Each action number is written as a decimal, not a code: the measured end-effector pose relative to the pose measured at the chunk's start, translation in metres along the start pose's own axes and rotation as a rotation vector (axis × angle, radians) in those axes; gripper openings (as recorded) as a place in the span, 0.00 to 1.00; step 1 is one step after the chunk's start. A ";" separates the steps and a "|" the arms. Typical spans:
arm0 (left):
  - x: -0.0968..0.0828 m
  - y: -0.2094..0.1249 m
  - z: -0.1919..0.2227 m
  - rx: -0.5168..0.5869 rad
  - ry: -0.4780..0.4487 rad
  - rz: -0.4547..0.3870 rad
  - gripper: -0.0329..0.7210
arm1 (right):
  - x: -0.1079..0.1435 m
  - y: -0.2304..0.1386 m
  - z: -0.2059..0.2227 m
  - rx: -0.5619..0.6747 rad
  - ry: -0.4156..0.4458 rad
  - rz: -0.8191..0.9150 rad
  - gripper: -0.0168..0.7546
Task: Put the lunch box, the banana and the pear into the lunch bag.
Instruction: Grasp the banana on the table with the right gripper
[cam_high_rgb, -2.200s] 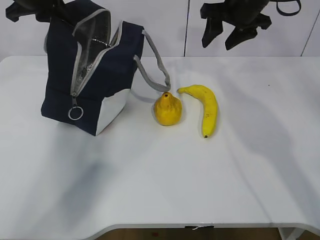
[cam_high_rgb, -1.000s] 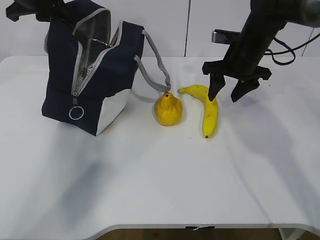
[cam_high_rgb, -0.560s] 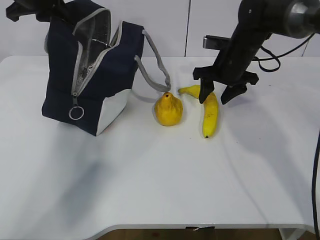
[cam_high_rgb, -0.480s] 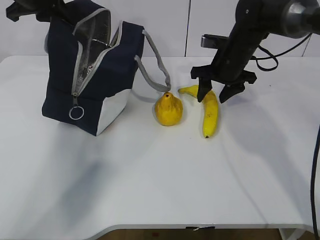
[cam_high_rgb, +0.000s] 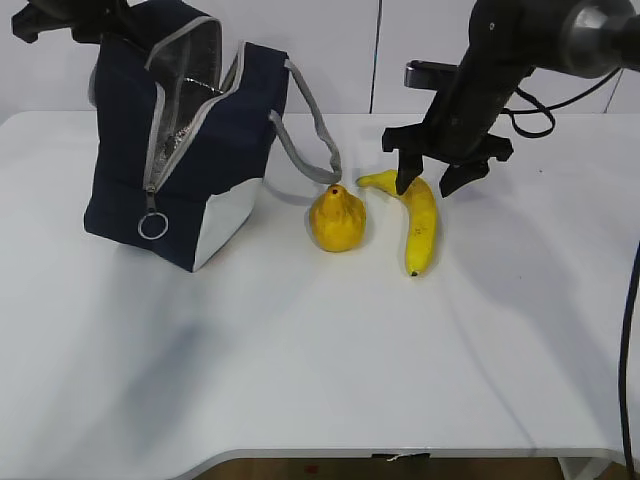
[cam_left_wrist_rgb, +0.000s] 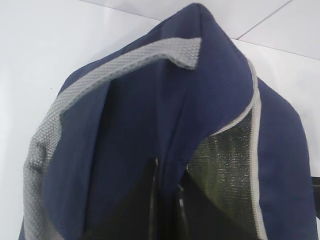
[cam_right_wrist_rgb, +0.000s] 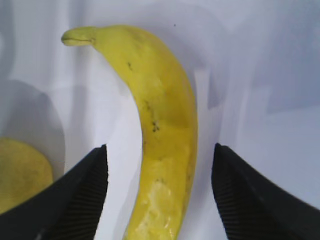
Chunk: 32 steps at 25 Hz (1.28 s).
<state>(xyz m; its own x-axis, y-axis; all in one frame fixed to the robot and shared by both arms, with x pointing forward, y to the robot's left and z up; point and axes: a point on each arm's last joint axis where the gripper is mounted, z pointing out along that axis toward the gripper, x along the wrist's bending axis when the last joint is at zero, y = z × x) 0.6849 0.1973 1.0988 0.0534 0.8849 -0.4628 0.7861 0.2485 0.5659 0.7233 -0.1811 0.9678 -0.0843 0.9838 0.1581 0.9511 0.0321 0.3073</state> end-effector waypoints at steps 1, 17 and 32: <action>0.000 0.000 0.000 0.000 0.000 0.000 0.05 | 0.000 0.000 0.002 0.001 0.000 0.000 0.69; 0.000 0.000 0.000 0.000 0.000 0.000 0.05 | -0.003 -0.005 0.027 0.046 -0.004 0.013 0.58; 0.000 0.000 0.000 0.000 0.000 0.000 0.05 | -0.001 0.003 0.018 0.032 -0.001 0.005 0.43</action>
<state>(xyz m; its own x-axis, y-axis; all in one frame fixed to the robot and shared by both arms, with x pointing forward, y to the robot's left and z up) 0.6849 0.1973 1.0988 0.0534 0.8849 -0.4628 0.7861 0.2485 0.5659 0.7319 -0.1788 0.9521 -0.0790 0.9841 0.1589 0.9604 0.0324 0.2767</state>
